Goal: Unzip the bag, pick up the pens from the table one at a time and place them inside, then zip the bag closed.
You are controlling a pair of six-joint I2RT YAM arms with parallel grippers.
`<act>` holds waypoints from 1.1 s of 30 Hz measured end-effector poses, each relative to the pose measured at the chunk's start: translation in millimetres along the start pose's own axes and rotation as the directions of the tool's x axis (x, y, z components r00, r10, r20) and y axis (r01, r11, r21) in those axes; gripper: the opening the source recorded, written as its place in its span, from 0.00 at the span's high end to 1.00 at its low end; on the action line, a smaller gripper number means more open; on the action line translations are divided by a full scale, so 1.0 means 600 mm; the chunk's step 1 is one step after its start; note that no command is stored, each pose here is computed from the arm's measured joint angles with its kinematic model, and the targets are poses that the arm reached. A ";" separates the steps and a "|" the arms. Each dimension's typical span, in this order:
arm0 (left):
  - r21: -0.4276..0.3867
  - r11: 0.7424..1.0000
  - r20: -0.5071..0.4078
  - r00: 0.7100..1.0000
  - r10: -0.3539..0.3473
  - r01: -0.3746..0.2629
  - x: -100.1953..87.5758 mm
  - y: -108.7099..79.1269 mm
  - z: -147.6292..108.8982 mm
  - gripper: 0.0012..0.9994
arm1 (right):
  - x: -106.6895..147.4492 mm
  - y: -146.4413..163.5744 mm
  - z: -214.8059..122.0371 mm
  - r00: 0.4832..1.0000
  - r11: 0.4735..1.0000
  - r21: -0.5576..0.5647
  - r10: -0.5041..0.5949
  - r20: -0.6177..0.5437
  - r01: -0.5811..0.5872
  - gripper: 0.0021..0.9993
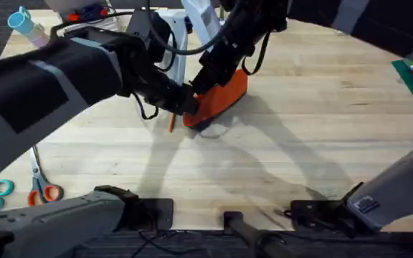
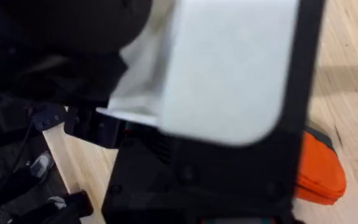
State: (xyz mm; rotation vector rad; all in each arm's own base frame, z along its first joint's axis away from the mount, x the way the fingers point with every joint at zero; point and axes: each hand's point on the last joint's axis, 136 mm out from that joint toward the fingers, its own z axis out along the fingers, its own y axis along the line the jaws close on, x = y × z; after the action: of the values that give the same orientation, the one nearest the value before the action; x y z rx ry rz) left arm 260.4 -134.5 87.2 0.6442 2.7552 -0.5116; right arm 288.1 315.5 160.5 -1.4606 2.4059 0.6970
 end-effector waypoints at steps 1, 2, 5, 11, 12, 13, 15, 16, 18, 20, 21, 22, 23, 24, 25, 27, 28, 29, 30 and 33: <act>0.000 1.000 0.001 1.000 0.000 0.000 0.000 0.000 0.000 0.96 | 0.000 0.000 0.000 1.000 1.000 0.000 0.000 0.000 0.000 0.97; 0.000 1.000 0.000 1.000 0.000 0.000 0.000 0.000 0.000 0.96 | 0.000 0.000 0.000 1.000 1.000 -0.001 0.000 0.000 0.000 0.97; 0.000 1.000 0.000 1.000 0.000 0.000 0.000 0.000 0.000 0.96 | -0.001 0.001 0.000 1.000 1.000 -0.003 0.000 0.002 0.000 0.97; 0.000 1.000 0.000 1.000 0.000 0.000 0.000 0.000 0.000 0.96 | -0.001 0.001 0.000 1.000 1.000 -0.005 0.003 0.003 -0.003 0.97; 0.000 1.000 0.000 1.000 0.000 0.000 0.000 0.000 0.000 0.96 | -0.001 0.002 -0.001 1.000 1.000 -0.005 0.003 0.003 -0.003 0.97; 0.000 1.000 0.000 1.000 0.000 0.000 0.000 0.000 0.000 0.96 | -0.001 0.002 0.000 1.000 1.000 -0.005 0.007 0.003 -0.007 0.97; 0.000 1.000 0.000 1.000 0.000 0.000 0.000 0.000 0.000 0.96 | -0.001 0.002 0.000 1.000 1.000 -0.005 0.027 0.003 -0.027 0.97; 0.000 1.000 0.000 1.000 0.000 0.000 0.000 0.000 0.000 0.96 | -0.001 0.002 0.000 0.999 0.999 -0.005 0.039 0.003 -0.039 0.97; 0.000 1.000 0.000 1.000 0.000 0.000 0.000 0.000 0.000 0.96 | -0.001 0.002 -0.001 0.998 0.998 -0.005 0.060 0.003 -0.060 0.97; 0.000 1.000 0.000 1.000 0.000 0.000 0.000 0.000 0.000 0.96 | -0.001 0.002 -0.001 0.997 0.997 -0.005 0.072 0.003 -0.072 0.97; 0.000 1.000 0.000 1.000 0.000 0.000 0.000 0.000 0.000 0.96 | -0.001 0.002 -0.001 0.997 0.997 -0.005 0.077 0.003 -0.077 0.97; 0.000 1.000 0.000 1.000 0.000 0.000 0.000 0.000 0.000 0.96 | -0.001 0.002 -0.001 0.997 0.997 -0.005 0.081 0.003 -0.081 0.97; 0.000 1.000 0.000 1.000 0.000 0.000 0.000 0.000 0.000 0.96 | -0.002 0.002 -0.001 0.996 0.996 -0.005 0.085 0.004 -0.085 0.97; 0.000 1.000 0.000 1.000 0.000 0.000 0.000 0.000 0.000 0.96 | -0.002 0.002 -0.001 0.996 0.996 -0.005 0.086 0.004 -0.086 0.97; 0.000 1.000 0.000 1.000 0.000 0.000 0.000 0.000 0.000 0.96 | -0.002 0.002 -0.001 0.996 0.996 -0.005 0.089 0.004 -0.089 0.97; 0.000 1.000 0.000 1.000 0.000 0.000 0.000 0.000 0.000 0.96 | -0.003 0.002 -0.001 0.996 0.996 -0.005 0.092 0.005 -0.092 0.97; 0.000 1.000 0.000 1.000 0.000 0.000 0.000 0.000 0.000 0.96 | -0.003 0.002 -0.001 0.996 0.996 -0.005 0.094 0.005 -0.094 0.96; 0.000 1.000 0.000 1.000 0.001 -0.001 0.000 0.000 0.000 0.96 | -0.003 0.001 -0.002 0.995 0.995 -0.004 0.095 0.005 -0.095 0.94; 0.000 1.000 0.000 1.000 0.002 -0.002 0.000 0.000 0.000 0.96 | -0.003 0.001 -0.002 0.995 0.995 0.000 0.095 0.005 -0.095 0.91; 0.001 1.000 -0.003 1.000 0.016 -0.016 0.002 0.000 0.000 0.96 | -0.001 -0.014 -0.005 0.995 0.994 0.037 0.102 0.004 -0.102 0.63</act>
State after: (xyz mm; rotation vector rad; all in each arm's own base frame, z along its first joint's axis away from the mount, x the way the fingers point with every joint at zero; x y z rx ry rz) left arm 259.5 -134.2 87.1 0.6672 2.7500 -0.5085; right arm 296.1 311.2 160.9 -1.3298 2.4926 0.6710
